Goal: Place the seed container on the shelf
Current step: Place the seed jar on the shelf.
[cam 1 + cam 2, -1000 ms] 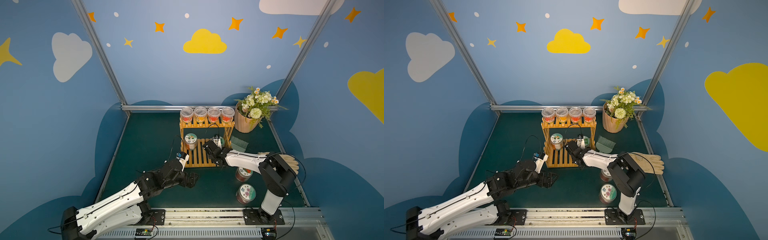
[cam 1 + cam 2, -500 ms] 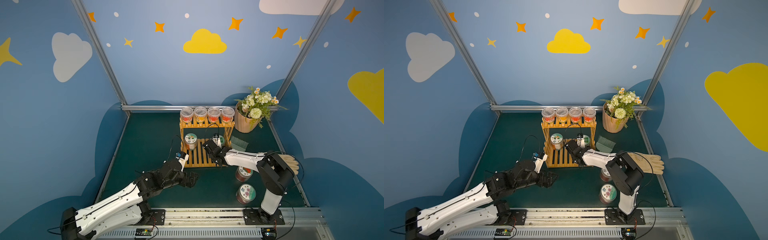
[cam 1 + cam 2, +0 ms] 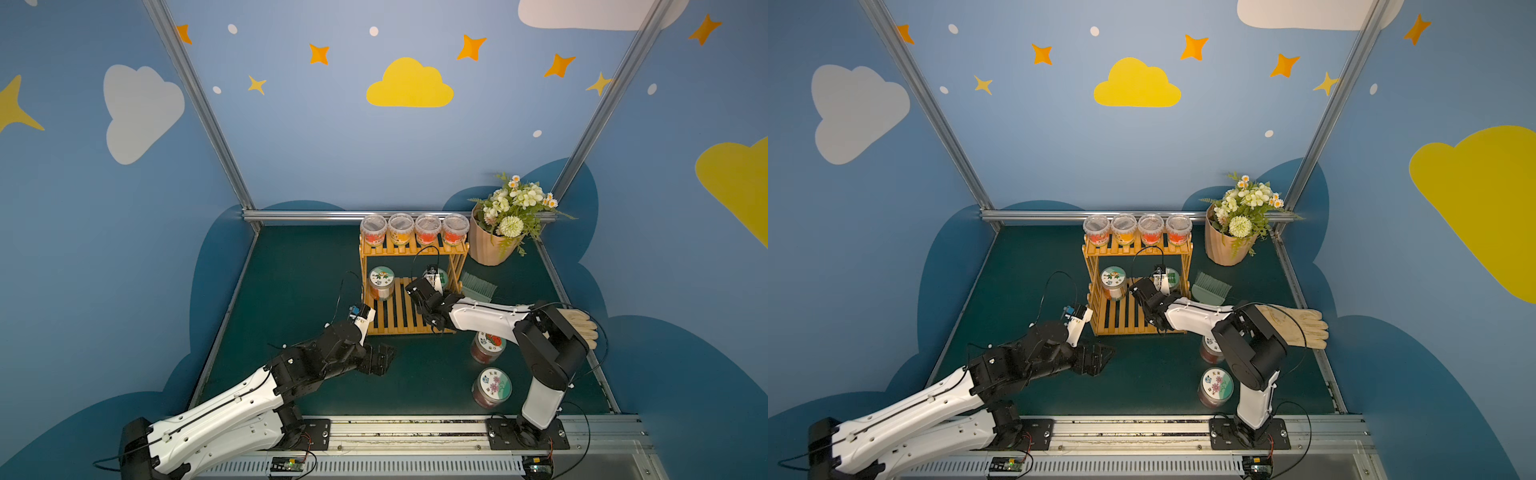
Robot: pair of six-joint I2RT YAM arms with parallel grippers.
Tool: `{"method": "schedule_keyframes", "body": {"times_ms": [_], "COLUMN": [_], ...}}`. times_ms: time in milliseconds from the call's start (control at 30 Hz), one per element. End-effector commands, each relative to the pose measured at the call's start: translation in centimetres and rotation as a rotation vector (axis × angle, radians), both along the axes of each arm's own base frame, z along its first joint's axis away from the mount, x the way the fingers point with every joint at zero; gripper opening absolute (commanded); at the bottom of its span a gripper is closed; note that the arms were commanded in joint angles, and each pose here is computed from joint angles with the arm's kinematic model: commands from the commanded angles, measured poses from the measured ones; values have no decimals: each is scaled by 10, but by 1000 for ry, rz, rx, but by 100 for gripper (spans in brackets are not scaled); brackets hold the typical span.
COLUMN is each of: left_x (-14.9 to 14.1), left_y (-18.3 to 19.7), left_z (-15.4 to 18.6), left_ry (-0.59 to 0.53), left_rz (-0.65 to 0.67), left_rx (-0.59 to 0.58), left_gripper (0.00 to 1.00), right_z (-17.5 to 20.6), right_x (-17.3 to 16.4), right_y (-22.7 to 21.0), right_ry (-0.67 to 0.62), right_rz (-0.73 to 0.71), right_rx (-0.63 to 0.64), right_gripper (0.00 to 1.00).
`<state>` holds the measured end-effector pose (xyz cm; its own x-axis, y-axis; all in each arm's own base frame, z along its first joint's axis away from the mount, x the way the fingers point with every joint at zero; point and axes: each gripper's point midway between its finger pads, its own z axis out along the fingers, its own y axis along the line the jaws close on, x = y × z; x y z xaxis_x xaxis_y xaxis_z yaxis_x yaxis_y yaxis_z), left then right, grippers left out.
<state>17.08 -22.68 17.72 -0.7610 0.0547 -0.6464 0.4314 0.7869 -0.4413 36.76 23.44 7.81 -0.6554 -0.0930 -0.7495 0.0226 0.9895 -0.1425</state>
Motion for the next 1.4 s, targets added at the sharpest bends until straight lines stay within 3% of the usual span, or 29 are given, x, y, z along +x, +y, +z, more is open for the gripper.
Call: {"method": "schedule_keyframes", "body": {"times_ms": [0,467,1033,1367], "left_x": [1,0,-1,-3], "left_y": [2,1,-2,-7], "left_z": [1,-1,9,36], "left_ry": [-17,-12,-32,-85], "left_rz": [1,-3,-28,-58], "left_rx": [1,0,-26,-91], "left_gripper": [100,100,100,100], "right_z": [2,1,7,16], "right_x": [4,-3,-11,-31], "right_y": [-3,-7,1,-5], "right_ry": [-15,-9,-40,-23], "right_rz": [-13,-21,70,120], "right_rx": [-7,-8,-32,-21], "right_gripper": [68,73,82,84]}}
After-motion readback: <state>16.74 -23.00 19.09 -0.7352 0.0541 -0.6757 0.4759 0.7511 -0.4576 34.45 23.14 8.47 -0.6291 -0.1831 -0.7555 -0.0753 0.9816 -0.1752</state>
